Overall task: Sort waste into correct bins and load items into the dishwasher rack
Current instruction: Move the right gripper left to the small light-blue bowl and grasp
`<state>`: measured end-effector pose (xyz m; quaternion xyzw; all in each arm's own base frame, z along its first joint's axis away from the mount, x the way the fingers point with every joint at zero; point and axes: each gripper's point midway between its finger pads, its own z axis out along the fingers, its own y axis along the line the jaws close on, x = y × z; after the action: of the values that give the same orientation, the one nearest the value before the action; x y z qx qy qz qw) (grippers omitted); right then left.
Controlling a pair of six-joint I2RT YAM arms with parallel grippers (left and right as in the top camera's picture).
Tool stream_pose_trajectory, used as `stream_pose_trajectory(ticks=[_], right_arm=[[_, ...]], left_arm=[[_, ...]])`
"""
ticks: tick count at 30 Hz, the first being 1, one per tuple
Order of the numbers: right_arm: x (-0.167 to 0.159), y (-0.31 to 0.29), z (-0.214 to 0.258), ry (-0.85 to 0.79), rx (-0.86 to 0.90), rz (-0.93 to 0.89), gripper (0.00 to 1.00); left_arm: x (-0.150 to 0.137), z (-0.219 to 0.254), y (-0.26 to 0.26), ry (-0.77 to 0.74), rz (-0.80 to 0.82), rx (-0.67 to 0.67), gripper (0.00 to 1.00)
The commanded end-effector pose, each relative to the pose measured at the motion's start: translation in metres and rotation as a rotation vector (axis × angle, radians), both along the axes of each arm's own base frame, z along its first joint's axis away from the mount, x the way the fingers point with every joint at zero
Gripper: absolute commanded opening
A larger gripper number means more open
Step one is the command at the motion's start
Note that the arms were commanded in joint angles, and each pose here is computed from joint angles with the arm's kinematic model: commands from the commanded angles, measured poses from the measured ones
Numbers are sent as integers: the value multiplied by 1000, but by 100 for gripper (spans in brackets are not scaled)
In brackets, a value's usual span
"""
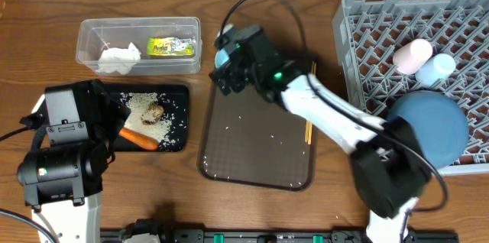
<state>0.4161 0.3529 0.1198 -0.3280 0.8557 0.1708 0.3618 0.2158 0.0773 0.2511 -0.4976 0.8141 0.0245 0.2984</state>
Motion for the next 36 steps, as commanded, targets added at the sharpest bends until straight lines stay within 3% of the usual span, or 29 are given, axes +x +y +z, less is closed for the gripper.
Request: stream_pose_trajectory(ticks=[1, 7, 14, 25, 29, 36], right_arm=[[8, -4, -19, -36, -78, -14, 96], [9, -8, -42, -23, -134, 6, 93], [3, -4, -56, -19, -171, 46, 80], [-6, -13, -89, 33, -261, 79, 78], [-11, -16, -93, 51, -280, 82, 49], [-12, -30, -99, 67, -344, 51, 36]], left_arm=[[-2, 2, 4, 2, 16, 16, 98], [-2, 2, 4, 2, 16, 16, 98], [-2, 2, 4, 2, 16, 16, 98], [-2, 2, 4, 2, 16, 16, 98], [-2, 2, 4, 2, 16, 16, 98], [-2, 2, 4, 2, 16, 16, 98]])
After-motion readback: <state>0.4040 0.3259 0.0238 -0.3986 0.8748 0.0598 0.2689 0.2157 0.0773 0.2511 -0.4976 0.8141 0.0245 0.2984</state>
